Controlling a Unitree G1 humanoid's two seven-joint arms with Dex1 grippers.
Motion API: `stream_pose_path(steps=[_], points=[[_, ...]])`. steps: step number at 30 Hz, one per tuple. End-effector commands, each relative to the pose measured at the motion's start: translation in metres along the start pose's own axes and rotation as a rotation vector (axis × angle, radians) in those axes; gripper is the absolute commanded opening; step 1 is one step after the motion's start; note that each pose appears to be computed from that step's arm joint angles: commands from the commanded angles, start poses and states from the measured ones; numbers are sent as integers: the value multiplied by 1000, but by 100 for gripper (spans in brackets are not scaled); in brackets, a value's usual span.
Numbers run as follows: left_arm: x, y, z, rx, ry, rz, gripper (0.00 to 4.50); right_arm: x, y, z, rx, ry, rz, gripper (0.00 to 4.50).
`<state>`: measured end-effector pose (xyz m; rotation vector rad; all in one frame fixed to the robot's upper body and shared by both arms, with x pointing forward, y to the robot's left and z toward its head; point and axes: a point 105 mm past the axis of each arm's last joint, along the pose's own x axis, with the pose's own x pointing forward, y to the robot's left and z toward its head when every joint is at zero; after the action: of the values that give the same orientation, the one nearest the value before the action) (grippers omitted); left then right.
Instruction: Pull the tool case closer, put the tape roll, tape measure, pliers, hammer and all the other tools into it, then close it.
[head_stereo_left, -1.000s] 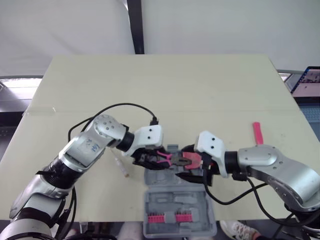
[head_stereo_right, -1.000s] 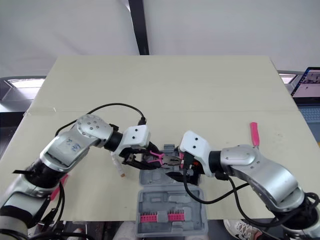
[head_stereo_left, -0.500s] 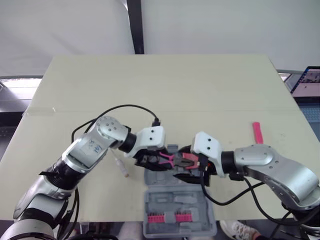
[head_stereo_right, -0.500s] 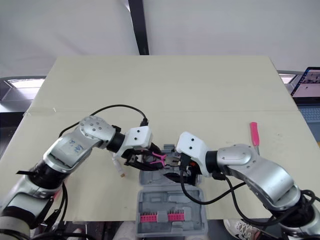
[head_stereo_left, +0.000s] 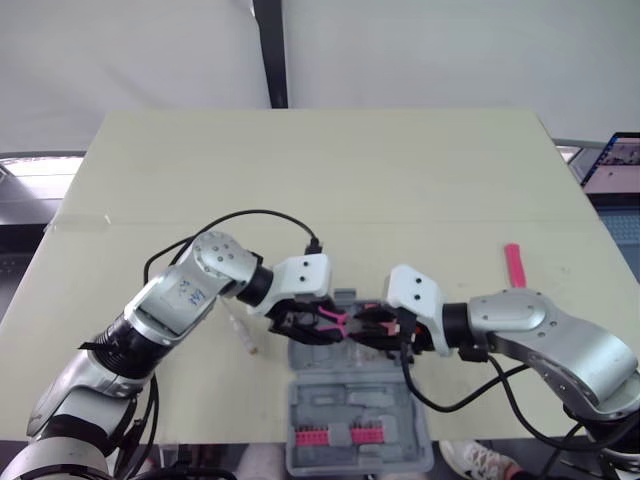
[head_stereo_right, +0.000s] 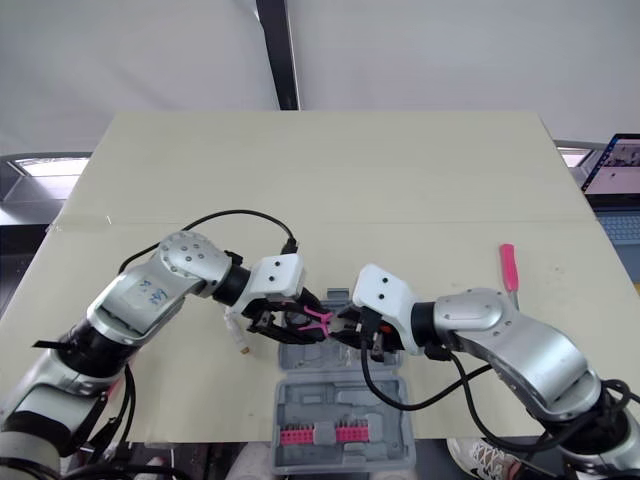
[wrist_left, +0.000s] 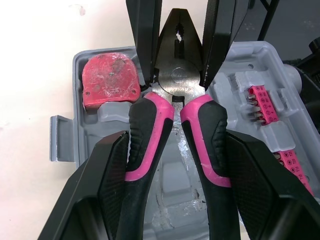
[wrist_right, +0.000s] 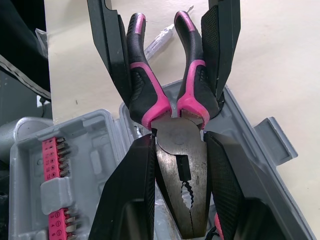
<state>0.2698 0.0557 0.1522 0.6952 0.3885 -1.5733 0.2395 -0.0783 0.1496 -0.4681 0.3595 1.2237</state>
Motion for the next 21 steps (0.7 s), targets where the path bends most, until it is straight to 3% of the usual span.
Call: stream_pose_path(steps=[1, 3, 5, 7, 8, 13, 19, 21], points=[[-8, 6, 15, 60, -30, 58, 245, -1, 4, 3, -27, -5, 7, 100], [-9, 8, 12, 28, -24, 66, 245, -1, 4, 4, -30, -6, 8, 100], [-9, 11, 12, -7, -31, 76, 349, -1, 4, 4, -32, -8, 8, 100], [-11, 9, 12, -16, -35, 63, 430, -1, 3, 4, -32, -9, 7, 100], [-12, 7, 12, -17, -34, 57, 447, -1, 3, 4, -32, -9, 7, 100], [-28, 11, 15, -23, -69, 120, 447, -1, 4, 3, -37, -10, 4, 100], [-73, 0, 27, -74, -279, 212, 447, -6, 5, -2, -63, 11, 8, 100], [-87, -10, 23, -23, -315, 270, 447, -8, 4, -4, -76, 17, 12, 100]])
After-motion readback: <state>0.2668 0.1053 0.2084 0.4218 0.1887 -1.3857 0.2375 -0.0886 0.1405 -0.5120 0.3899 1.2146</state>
